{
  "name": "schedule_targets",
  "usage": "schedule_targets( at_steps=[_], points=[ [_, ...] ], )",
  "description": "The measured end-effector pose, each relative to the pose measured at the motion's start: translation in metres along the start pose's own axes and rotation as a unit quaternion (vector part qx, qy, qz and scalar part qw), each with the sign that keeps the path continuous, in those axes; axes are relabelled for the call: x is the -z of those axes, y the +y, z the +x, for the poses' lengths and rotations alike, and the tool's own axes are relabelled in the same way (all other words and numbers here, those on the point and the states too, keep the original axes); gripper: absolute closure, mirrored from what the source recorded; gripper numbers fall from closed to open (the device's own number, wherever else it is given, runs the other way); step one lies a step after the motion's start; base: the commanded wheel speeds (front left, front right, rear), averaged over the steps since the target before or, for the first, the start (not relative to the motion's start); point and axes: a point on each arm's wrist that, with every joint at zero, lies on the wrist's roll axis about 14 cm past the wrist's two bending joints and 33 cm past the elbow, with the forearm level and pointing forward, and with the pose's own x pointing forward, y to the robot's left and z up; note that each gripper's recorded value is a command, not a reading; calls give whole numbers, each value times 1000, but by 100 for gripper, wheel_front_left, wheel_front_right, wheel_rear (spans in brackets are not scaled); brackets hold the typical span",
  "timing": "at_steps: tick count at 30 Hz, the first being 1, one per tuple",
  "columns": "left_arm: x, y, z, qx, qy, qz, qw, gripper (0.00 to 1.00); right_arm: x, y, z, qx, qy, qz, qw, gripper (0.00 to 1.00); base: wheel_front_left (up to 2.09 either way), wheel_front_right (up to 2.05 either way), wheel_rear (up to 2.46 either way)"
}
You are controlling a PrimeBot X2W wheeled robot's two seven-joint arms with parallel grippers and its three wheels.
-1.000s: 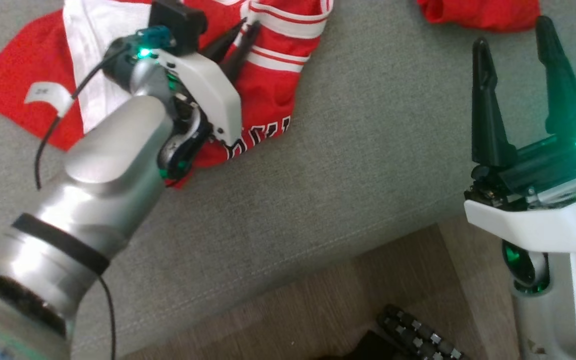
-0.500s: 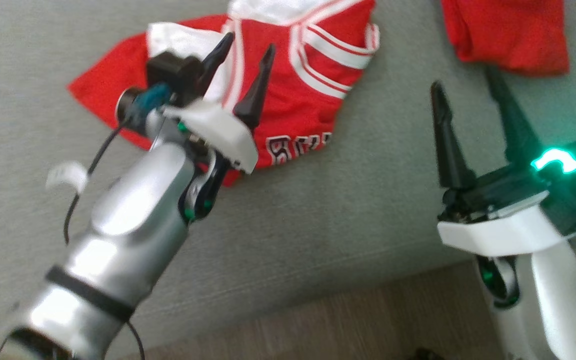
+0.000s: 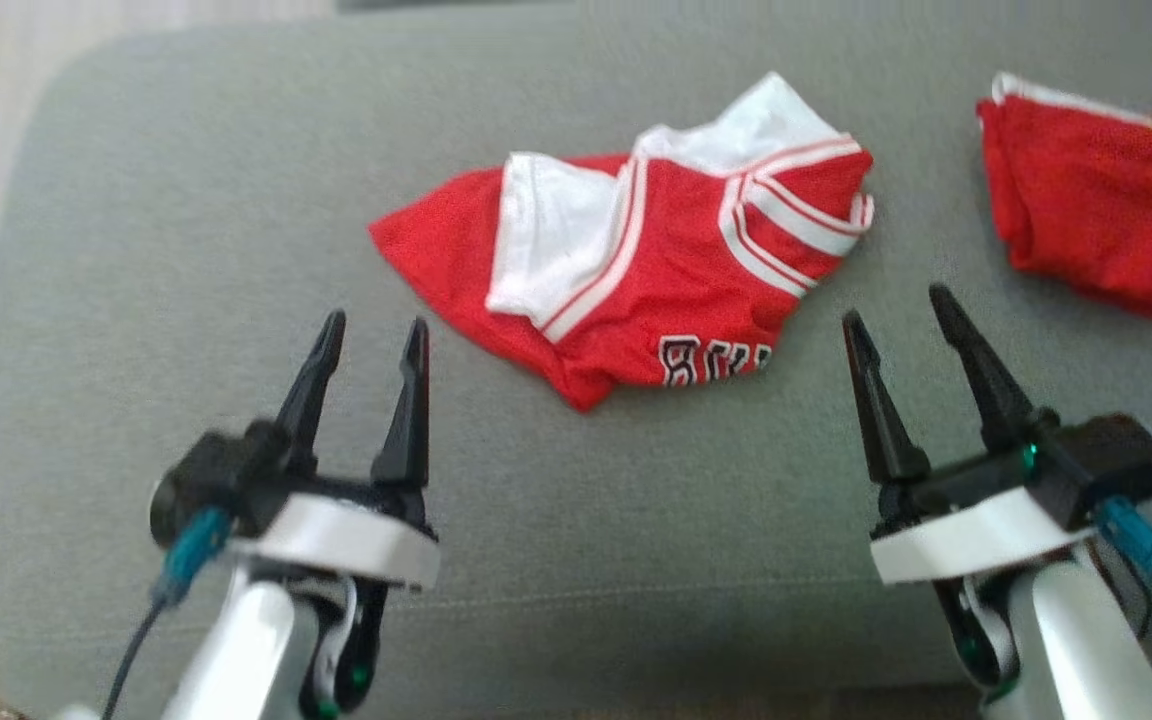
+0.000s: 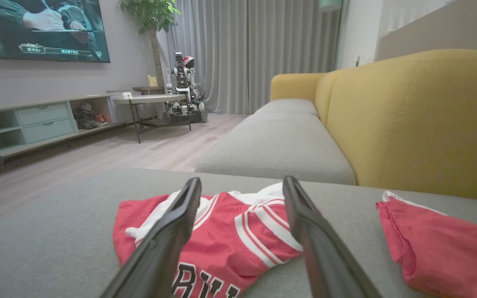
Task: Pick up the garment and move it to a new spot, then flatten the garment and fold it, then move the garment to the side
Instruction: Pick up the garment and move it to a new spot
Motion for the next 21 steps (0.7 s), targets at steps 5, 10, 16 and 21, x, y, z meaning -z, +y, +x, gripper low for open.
schedule_targets(
  at_steps=[5,10,16,21],
  points=[
    [-23,9,-40,-36,-37,0,999,0,-5,10,-14,-9,0,3,1000,0,0,0,0],
    [-19,21,-75,-64,-27,35,997,0,-7,9,-28,-3,2,2,1000,0,0,0,0],
    [-17,27,-87,-74,-23,44,996,0,2,13,-38,-6,17,6,1000,0,0,0,0],
    [-18,27,-86,-75,-24,44,996,0,3,14,-39,-6,19,7,1000,0,0,0,0]
  ],
)
